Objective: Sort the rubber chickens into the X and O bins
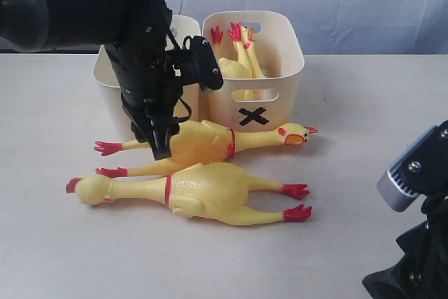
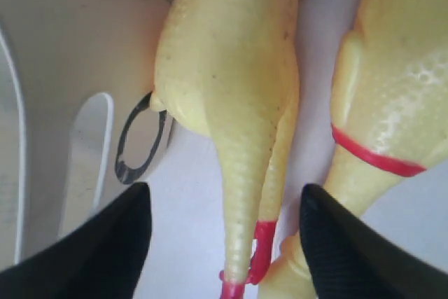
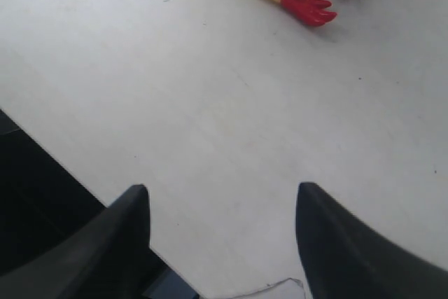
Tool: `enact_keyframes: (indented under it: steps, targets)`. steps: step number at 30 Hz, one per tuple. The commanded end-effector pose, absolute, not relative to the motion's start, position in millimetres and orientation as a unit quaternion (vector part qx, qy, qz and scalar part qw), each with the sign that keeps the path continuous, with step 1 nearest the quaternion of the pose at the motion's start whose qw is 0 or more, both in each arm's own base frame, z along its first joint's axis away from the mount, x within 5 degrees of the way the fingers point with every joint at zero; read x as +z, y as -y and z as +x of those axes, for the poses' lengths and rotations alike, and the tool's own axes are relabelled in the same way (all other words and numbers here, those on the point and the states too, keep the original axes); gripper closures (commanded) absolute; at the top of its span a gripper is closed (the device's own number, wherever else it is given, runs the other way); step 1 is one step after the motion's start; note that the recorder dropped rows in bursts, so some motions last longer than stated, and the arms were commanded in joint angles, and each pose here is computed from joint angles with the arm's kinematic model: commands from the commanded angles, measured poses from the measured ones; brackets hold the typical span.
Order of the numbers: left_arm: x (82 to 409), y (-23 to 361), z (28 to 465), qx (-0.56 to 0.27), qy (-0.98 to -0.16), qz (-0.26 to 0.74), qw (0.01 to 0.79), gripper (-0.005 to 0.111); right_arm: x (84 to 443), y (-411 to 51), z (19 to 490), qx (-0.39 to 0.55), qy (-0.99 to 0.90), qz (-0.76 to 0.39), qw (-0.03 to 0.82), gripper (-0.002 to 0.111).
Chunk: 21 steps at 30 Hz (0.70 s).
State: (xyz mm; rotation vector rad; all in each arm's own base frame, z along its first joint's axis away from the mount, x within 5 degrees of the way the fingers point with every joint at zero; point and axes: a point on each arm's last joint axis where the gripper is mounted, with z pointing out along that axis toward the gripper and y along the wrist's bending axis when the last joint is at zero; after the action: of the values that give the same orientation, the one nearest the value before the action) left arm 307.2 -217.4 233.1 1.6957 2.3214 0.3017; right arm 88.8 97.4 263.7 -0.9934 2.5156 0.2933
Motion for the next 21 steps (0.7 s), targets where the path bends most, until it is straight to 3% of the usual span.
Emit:
enact_keyframes:
  steps: [1,21]
  targets:
    - [227,218,307,0.108,-0.809,0.568,0.107,0.043,264,-97,87,0.108,-0.904,-0.357,0.21,0.05]
    - [203,223,315,0.114,-0.804,0.576,0.092,0.044,263,-96,86,0.108,-0.906,-0.356,0.202,0.05]
